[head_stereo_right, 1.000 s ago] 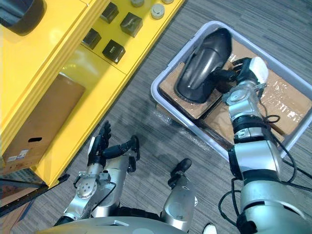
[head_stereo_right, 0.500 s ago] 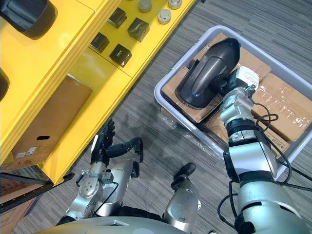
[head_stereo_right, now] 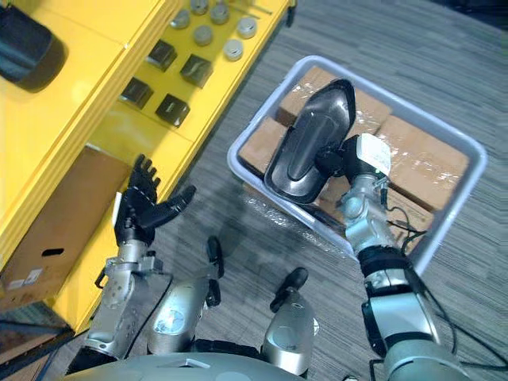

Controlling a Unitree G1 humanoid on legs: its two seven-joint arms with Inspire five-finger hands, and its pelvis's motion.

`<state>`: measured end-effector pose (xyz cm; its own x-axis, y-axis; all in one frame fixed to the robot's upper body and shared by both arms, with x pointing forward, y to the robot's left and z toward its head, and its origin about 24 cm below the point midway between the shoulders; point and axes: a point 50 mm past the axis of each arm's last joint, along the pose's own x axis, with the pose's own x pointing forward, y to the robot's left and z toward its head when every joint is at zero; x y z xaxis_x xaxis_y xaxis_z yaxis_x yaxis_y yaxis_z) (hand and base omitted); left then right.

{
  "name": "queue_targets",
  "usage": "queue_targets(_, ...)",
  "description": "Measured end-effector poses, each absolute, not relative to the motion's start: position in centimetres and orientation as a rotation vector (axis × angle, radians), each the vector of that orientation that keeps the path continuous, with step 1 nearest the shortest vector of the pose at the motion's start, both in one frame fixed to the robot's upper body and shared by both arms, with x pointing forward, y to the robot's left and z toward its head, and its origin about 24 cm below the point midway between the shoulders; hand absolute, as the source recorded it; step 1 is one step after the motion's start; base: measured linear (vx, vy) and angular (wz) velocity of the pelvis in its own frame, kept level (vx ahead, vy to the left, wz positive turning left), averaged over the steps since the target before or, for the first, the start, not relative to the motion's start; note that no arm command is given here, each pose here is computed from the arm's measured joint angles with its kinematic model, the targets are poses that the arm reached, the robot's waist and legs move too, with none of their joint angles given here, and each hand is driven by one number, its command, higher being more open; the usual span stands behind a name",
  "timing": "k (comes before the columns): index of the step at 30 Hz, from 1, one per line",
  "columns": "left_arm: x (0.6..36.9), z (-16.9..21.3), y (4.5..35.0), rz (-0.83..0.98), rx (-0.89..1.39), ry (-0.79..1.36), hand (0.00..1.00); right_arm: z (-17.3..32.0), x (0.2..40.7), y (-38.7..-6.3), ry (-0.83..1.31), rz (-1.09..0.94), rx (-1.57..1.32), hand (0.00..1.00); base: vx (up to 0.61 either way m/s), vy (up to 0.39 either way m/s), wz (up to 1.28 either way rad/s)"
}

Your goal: Walk over and take three plastic housings, then place them on the shelf

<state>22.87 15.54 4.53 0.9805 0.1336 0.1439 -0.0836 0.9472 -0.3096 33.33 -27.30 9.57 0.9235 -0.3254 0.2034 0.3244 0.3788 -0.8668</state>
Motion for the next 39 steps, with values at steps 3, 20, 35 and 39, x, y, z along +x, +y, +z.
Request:
queue_targets(3, 23.8, 5.3, 14.8, 0.022, -0.447, -0.117, 1.00, 10.7, 32.6, -27.0, -0.098, -0.451, -1.098, 0.00, 0.02, -0.028, -0.18)
queue_targets(20, 28.0, 3.8, 8.5, -0.552, -0.472, 0.362, 1.00, 10.6, 32.4, -23.0, -0.289, -0.286, -1.146, 0.00, 0.02, -0.020, -0.27)
queue_targets(35, 29.1, 4.6, 9.1, -0.545, -0.425, 0.321, 0.00, 7.5, 31.3, -18.0, -0.353, -0.017, -1.089, 0.00, 0.00, 0.000, 0.00)
queue_targets(39, 29.1, 4.6, 9.0, -0.549, -0.417, 0.324, 0.00, 6.9, 31.2, -17.9, -0.340, 0.007, -1.089, 0.00, 0.00, 0.000, 0.00)
